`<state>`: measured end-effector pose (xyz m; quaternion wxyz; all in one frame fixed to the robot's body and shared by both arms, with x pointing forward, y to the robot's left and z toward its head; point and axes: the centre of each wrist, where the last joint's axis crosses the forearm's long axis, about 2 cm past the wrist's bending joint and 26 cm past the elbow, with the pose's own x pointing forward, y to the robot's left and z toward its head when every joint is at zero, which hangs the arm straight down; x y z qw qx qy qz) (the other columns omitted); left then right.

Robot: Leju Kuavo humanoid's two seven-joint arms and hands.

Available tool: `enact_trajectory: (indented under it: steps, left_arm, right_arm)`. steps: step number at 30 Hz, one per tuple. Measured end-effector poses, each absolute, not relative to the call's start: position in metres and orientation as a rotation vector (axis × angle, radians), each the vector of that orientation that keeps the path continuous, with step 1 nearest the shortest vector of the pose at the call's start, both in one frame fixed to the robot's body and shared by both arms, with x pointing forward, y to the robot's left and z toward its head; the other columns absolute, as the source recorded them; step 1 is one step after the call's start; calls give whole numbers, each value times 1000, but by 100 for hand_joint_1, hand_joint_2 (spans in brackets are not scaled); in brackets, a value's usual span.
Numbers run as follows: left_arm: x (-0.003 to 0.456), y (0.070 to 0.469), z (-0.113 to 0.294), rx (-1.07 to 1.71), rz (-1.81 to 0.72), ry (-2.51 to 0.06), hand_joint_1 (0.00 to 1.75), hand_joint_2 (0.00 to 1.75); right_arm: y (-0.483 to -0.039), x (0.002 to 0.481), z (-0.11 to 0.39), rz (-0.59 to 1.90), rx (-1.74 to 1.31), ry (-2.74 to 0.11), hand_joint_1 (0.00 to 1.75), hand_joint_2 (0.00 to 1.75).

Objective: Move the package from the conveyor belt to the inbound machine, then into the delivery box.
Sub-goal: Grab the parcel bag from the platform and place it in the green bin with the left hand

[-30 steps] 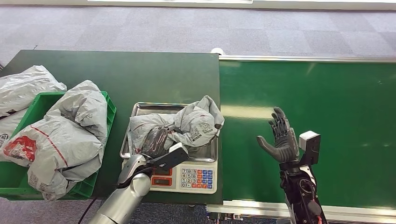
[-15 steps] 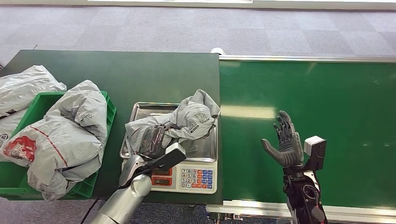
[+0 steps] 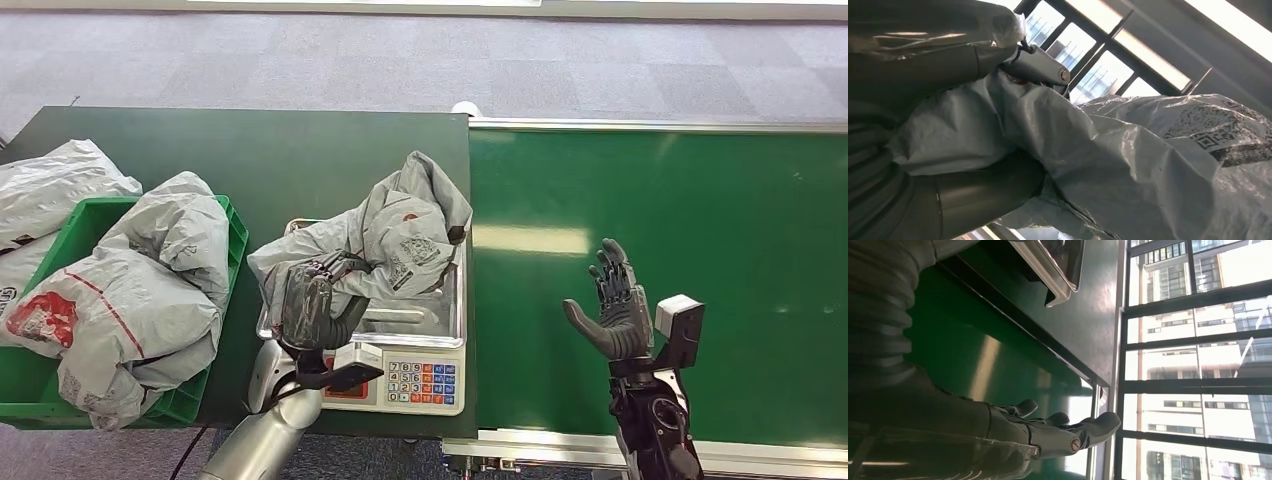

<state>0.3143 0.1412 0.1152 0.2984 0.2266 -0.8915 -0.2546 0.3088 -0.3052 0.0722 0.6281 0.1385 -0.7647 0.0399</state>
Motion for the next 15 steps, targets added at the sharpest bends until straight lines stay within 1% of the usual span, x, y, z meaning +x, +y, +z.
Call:
enact_trajectory:
  steps: [8,15]
  left_arm:
    - [290,154,191,859,-530,-2680,175,175]
    - [265,184,251,1235,-473,-2825,175,175]
  right_arm:
    - [-312,308,69,76,300,-1760,0,175]
    - [-323,300,61,65,279,-1753,0,175]
